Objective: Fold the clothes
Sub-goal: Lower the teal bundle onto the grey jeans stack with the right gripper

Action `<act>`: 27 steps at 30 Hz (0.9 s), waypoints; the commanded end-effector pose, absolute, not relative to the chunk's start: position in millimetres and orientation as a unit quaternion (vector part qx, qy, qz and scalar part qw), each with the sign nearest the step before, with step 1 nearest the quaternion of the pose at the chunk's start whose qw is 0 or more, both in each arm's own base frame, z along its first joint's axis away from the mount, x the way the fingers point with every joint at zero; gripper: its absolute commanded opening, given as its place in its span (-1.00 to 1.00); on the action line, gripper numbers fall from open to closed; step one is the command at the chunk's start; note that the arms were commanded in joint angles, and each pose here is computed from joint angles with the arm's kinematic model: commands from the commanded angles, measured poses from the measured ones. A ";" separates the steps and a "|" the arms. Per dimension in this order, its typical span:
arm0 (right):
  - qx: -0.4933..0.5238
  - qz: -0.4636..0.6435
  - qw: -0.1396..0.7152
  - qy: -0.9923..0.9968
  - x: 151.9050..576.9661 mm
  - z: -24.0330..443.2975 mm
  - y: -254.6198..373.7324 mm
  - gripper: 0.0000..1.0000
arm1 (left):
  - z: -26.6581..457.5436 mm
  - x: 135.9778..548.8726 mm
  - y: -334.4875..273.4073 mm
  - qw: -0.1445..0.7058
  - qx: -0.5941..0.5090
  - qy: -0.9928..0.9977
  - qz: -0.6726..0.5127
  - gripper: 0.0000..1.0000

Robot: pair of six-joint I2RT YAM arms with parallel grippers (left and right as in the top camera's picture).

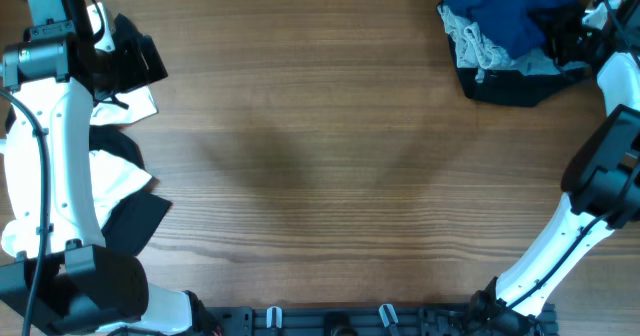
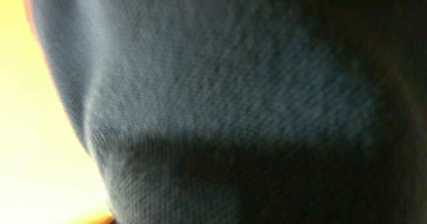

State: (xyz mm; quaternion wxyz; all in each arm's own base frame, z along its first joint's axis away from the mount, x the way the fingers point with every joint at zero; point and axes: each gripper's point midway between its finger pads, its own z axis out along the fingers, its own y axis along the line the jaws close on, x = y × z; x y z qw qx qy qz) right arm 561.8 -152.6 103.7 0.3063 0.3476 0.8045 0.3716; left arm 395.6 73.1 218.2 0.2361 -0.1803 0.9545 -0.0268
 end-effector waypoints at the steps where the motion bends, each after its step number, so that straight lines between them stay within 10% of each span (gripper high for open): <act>1: 0.296 0.346 0.321 0.830 549.6 113.4 -159.3 -0.03 | 217.7 398.5 68.3 0.237 -0.178 0.954 -0.038 1.00; 12: 0.258 0.210 0.360 0.872 502.8 195.1 -173.6 0.81 | 217.6 398.3 68.2 0.236 -0.179 0.954 -0.038 1.00; 27: -0.159 0.163 0.466 0.855 400.9 365.8 5.4 0.99 | 217.9 398.7 65.2 0.236 -0.176 0.954 -0.046 1.00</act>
